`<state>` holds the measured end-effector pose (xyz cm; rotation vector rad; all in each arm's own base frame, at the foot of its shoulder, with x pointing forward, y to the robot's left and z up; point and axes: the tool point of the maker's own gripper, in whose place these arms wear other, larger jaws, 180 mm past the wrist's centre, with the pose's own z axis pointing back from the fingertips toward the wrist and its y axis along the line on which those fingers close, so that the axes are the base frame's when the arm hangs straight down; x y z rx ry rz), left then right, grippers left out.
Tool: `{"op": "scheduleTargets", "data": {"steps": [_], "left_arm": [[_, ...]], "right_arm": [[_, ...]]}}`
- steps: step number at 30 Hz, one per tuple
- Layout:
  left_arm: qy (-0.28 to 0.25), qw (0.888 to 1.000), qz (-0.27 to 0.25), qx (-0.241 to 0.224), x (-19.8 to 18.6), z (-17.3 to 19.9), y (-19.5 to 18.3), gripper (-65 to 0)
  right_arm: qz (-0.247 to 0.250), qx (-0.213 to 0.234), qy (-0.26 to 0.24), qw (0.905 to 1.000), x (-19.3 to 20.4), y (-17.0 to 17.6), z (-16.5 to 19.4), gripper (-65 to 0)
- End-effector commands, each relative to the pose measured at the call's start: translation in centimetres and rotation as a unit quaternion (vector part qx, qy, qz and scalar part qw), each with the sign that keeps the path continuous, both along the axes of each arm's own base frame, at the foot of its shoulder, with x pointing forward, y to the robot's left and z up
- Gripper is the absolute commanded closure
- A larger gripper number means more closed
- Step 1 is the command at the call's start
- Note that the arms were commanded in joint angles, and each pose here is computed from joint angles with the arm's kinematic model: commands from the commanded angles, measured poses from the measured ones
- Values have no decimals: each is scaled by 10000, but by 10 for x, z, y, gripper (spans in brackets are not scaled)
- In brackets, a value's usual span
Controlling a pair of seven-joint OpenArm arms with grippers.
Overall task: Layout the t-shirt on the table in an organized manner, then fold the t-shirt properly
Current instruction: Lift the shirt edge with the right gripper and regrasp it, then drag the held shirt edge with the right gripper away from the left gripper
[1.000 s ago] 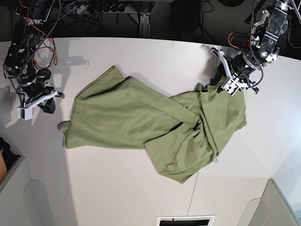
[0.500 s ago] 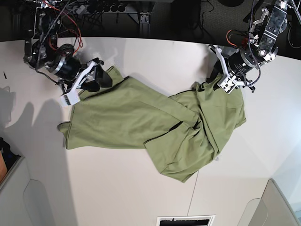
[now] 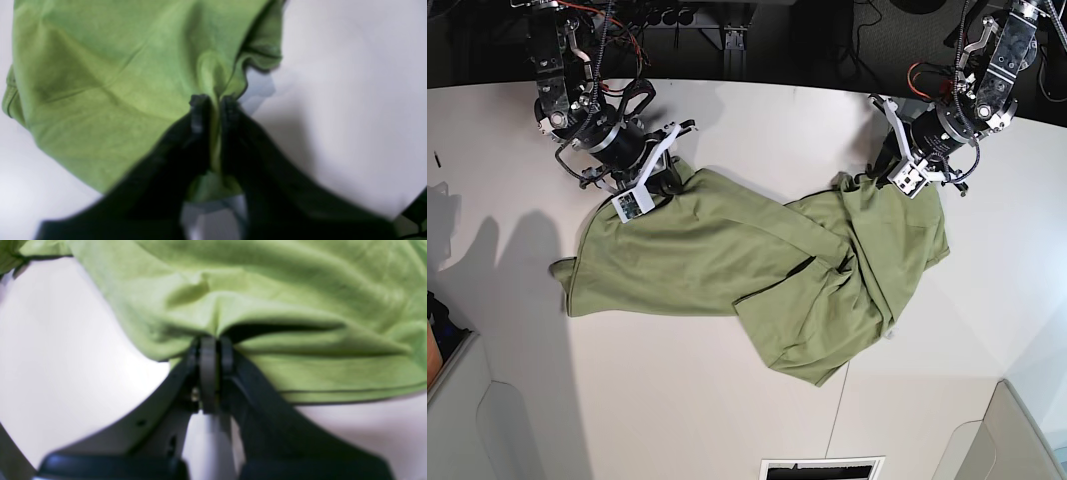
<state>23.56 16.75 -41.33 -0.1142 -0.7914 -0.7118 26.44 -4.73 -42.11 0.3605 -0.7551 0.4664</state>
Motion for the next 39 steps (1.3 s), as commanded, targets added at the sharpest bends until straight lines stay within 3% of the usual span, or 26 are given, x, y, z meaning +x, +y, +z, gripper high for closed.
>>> {"op": "scheduleTargets", "data": {"steps": [1,9,16,25,28,30,35,39], "left_arm": [[-86,9997,47,213,4,3,9,0],[-11,9975,-146,693,-3,3,37,0],[126,9945,-278,999,-12,3,58,0],[468,9922,-811,819,-29,-3,44,0],[518,9930,-814,677,-31,-3,40,0],[520,9932,-807,661,-31,-3,39,0],[578,9926,-791,721,-32,-4,42,0],[577,9926,-788,718,-32,-4,42,0]], "right_arm": [[-50,-66,-220,9997,15,-7,11,0],[-737,32,-1363,9879,110,-51,90,0],[-860,180,-2238,9707,169,-59,165,0],[-1385,-451,-2068,9675,258,-102,164,-4],[-1669,-427,-2058,9633,274,-112,175,-309],[-1879,-463,-1979,9609,276,-120,178,-414],[-2000,-481,-1087,9726,251,-117,165,-415],[-1876,-467,-1040,9756,212,-107,144,-415]]}}
